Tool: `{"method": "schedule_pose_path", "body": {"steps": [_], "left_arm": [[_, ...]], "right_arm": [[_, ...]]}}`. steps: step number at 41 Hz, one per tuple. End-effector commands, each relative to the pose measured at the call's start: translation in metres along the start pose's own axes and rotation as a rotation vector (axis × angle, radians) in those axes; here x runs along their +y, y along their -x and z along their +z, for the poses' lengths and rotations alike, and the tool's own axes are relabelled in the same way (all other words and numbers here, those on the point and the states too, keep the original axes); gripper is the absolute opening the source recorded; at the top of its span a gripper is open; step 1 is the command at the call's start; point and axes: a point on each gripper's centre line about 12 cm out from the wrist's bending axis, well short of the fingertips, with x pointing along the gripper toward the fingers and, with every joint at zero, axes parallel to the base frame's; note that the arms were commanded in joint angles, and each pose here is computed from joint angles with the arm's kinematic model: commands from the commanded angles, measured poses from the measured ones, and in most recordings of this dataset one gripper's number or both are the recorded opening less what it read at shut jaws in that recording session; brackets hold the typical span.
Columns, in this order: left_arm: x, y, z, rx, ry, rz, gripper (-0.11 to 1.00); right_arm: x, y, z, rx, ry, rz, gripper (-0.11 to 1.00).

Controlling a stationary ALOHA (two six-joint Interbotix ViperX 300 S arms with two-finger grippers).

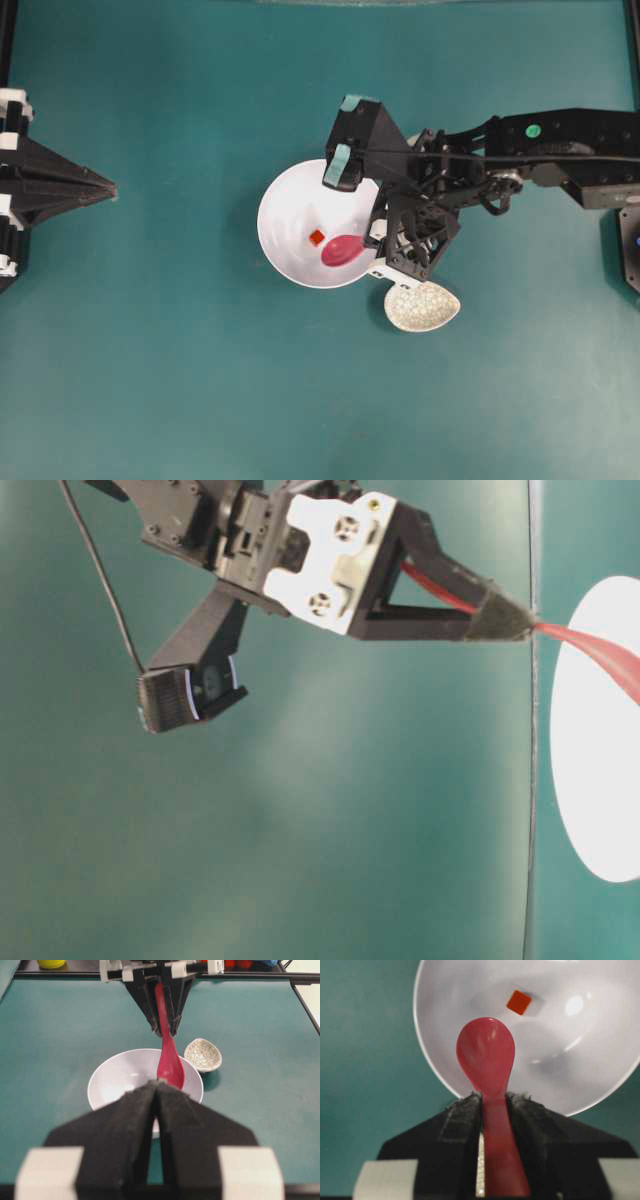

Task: Grip the spoon and scoop the red block from the bowl with right arm.
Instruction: 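Lower the spoon bowl into the white bowl beside the red cube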

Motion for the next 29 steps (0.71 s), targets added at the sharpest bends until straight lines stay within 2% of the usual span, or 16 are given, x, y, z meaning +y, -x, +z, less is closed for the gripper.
{"method": "schedule_pose_path", "body": {"steps": [1, 12, 29], "left_arm": [[0.000, -0.001, 0.009, -0.020, -0.002, 0.000, 0.01], [0.000, -0.001, 0.009, -0.020, 0.000, 0.000, 0.01], [0.000, -0.001, 0.009, -0.020, 0.000, 0.000, 0.01]], "right_arm": [[0.003, 0.005, 0.006, -0.025, 0.006, 0.006, 0.25], [0.001, -0.011, 0.004, 0.002, 0.004, -0.006, 0.25], [0.000, -0.025, 0.011, -0.048, 0.003, -0.001, 0.25]]}}
